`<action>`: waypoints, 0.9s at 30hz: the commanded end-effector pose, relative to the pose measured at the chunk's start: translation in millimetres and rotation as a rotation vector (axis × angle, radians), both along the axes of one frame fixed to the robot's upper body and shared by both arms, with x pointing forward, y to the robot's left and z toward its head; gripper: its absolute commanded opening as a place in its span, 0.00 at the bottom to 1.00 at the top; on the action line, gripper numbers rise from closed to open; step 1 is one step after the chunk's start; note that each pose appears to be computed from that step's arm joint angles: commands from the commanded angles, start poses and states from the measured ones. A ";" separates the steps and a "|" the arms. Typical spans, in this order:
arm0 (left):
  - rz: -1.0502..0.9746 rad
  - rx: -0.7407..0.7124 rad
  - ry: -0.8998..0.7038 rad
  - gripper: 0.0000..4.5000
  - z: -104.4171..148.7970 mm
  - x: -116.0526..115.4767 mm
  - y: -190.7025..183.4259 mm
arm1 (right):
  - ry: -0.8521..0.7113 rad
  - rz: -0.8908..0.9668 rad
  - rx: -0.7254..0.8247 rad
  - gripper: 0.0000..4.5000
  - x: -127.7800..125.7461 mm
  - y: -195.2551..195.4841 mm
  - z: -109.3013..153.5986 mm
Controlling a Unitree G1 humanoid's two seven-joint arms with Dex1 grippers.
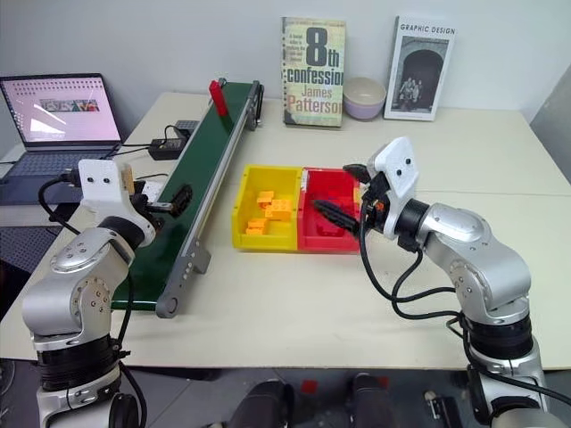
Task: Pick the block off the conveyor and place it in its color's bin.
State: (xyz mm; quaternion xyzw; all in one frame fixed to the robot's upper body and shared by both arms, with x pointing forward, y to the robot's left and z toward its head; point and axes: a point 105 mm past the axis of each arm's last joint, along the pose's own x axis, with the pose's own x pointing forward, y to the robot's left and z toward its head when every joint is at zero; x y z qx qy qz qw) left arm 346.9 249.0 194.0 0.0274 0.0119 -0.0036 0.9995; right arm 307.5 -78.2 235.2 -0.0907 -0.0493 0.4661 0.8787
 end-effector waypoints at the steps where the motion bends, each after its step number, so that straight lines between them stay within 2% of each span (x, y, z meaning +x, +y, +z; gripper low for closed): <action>1: 0.008 0.022 -0.050 0.99 16.2 -5.9 0.2 | -0.050 0.030 0.019 1.00 -2.7 -2.4 11.4; 12: 0.057 0.004 -0.067 0.99 17.6 -11.2 8.5 | -0.054 0.099 0.027 1.00 -7.4 -3.8 11.1; 27: 0.076 -0.021 -0.082 0.99 11.0 -1.2 11.2 | -0.024 0.253 0.036 1.00 -29.0 11.8 12.0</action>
